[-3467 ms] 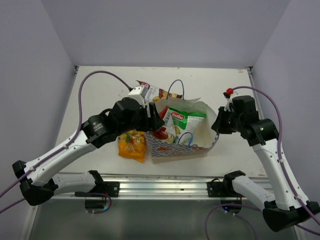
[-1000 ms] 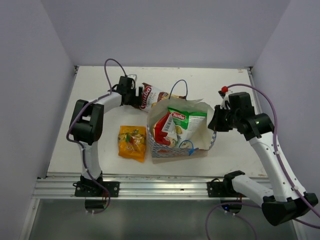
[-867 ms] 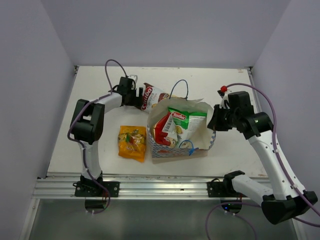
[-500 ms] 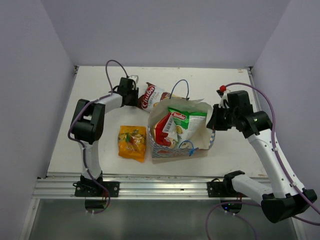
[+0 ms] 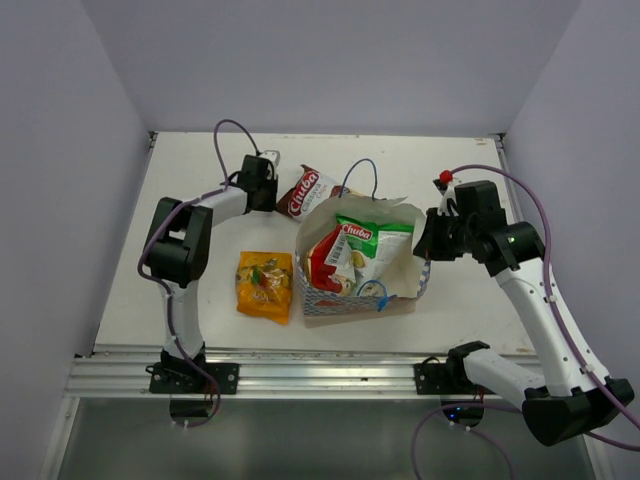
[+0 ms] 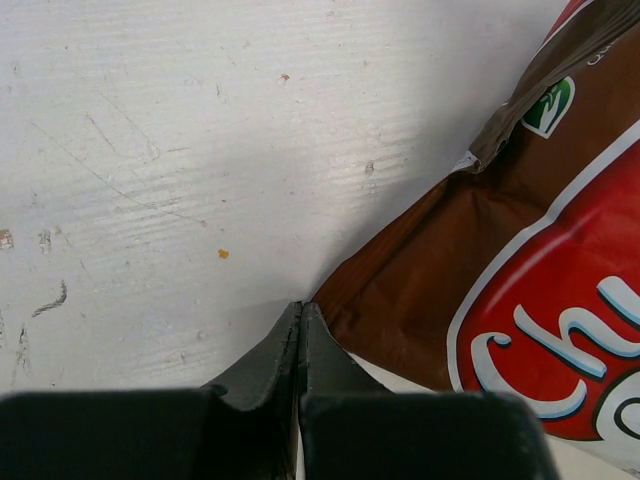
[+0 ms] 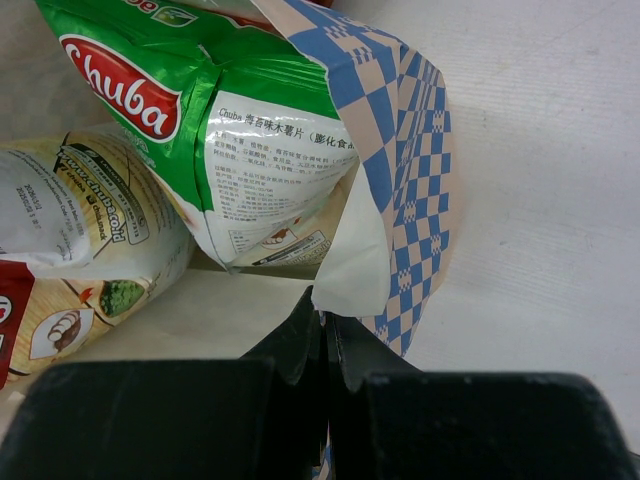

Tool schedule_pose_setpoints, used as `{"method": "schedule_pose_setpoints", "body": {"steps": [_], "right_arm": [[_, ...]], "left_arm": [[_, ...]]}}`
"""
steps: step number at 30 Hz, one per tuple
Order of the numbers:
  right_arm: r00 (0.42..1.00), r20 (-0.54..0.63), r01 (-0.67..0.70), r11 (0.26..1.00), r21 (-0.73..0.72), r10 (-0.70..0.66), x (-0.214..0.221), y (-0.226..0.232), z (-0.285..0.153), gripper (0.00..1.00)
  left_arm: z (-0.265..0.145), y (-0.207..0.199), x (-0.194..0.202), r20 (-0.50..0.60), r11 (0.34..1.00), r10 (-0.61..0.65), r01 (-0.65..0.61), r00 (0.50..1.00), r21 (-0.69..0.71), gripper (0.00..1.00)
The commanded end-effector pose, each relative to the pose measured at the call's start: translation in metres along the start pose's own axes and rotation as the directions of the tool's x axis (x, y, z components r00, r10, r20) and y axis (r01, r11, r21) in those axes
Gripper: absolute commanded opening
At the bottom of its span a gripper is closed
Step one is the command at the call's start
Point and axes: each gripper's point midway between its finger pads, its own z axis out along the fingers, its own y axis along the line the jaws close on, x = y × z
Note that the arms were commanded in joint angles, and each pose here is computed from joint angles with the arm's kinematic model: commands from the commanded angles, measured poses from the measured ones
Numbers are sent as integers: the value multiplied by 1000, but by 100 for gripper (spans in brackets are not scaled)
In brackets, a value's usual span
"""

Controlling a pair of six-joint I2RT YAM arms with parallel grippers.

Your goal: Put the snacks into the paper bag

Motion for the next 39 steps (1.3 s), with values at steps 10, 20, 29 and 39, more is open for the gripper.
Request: {"method": "schedule_pose_setpoints", "body": {"steps": [10,20,29,39], "right_arm": [[999,36,22,1000,-7,-22,-9,3,-3,0],[999,32,16,1000,-17,-16,-9,4,0,0],[999,36,7,1000,-18,-7,-7,4,0,0],[999,43,-1,1000,-30,2,-6,6,0,0]], "left_arm": [[-18,-2,26,-79,1000,4,-6,997,-14,0],[-116,-11,-55,176,999,-32,34,984,-8,0],[-181,-19,-87,276,999,-48,42,960,27,0],[-192,-31,-94,292,996,-53,28,955,89,0]]}}
